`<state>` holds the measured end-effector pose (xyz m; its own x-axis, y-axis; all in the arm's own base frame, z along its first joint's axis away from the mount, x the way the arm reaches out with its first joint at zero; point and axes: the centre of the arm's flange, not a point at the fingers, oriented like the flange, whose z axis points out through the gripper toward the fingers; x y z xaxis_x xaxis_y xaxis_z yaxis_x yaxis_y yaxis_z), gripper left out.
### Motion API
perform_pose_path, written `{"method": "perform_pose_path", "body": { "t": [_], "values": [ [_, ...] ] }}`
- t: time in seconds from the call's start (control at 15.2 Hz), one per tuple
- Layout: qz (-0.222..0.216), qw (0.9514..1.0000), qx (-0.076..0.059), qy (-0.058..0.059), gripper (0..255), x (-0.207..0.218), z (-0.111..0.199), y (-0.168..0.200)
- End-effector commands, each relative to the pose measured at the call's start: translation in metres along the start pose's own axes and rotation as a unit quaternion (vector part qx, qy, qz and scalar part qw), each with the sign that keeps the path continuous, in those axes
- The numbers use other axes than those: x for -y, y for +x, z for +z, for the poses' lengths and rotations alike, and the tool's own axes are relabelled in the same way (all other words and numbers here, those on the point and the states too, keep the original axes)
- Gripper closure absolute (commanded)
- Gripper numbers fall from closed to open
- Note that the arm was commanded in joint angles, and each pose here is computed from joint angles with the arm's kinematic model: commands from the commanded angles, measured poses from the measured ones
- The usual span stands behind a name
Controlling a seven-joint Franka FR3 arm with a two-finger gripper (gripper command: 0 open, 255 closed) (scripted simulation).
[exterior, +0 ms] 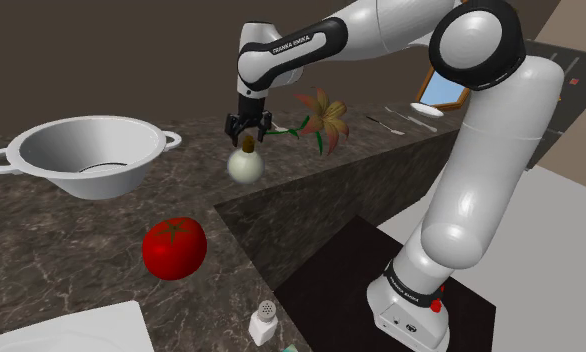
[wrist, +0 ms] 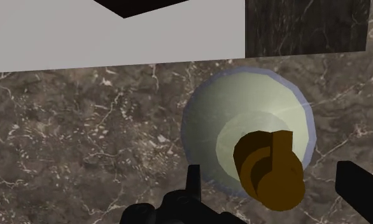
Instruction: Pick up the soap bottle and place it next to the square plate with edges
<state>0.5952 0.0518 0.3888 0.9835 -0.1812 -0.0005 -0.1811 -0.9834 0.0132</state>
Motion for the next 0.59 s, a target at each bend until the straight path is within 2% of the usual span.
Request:
{"method": "perform_pose_path", "body": {
  "t": [0.0, 0.4, 0.46, 0.53],
  "values": [
    [0.0, 1.0, 0.0, 0.0, 0, -0.0001, 0.0051, 0.0003],
    [0.0, 1.0, 0.0, 0.0, 0, 0.0, 0.0051, 0.0003],
    [0.0, 1.0, 0.0, 0.0, 255, 0.0, 0.0052, 0.0003],
    [0.0, 1.0, 0.0, 0.0, 255, -0.0001, 0.0052, 0.0003]
  ]
}}
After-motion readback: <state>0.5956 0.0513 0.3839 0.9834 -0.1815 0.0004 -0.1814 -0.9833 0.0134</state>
